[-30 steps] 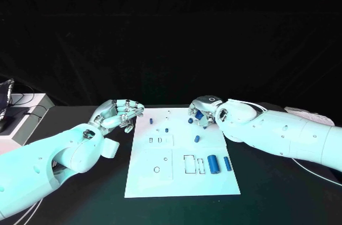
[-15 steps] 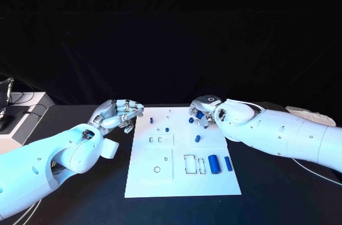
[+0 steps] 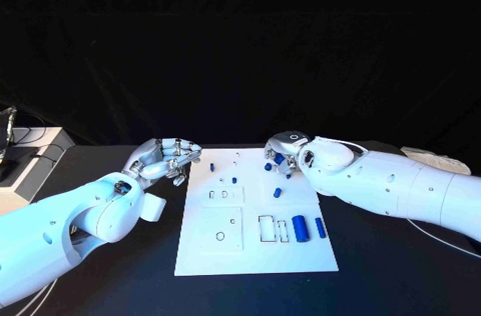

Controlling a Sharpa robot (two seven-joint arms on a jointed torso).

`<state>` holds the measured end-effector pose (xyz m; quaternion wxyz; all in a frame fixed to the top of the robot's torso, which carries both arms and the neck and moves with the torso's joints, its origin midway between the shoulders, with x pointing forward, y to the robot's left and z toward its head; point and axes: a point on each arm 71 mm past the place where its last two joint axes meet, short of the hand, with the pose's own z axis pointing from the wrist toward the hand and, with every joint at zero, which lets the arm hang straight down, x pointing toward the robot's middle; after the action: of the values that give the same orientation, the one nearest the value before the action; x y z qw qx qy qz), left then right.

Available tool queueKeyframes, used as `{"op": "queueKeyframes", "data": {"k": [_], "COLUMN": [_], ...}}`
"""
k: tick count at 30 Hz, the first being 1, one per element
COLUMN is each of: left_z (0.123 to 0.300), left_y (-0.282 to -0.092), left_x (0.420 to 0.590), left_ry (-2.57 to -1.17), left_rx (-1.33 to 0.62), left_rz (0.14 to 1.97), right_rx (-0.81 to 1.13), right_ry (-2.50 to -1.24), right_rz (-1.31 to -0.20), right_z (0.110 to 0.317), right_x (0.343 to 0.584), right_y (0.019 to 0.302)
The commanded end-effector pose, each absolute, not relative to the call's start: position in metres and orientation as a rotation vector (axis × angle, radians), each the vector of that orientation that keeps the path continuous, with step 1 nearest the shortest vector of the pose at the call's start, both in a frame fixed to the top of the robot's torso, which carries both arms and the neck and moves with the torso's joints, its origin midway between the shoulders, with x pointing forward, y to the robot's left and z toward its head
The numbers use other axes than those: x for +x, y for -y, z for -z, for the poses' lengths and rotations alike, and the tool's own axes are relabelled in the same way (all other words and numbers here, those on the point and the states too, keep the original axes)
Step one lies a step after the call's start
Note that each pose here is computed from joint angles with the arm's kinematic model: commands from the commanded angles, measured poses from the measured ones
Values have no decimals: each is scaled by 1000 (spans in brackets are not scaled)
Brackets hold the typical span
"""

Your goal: Assemble the parts on the task board

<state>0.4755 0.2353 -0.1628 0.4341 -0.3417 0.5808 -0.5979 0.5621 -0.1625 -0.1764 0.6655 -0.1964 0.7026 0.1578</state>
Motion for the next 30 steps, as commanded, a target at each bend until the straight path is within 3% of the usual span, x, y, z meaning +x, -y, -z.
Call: {"op": "queueKeyframes", "data": {"k": [1,30], "left_z": [161,161], "left_y": [-233,-233], "left_x": [475,475], "left_ry": [-1454,-1453], "left_rx": [-835,-834], "left_rz": [1509,1512], "right_rx": [-465,-475], "right_ry": [-1597,-1630], "right_rz": [-345,-340], "right_z": [178,183], "right_x": [563,566], "right_y": [160,157]}}
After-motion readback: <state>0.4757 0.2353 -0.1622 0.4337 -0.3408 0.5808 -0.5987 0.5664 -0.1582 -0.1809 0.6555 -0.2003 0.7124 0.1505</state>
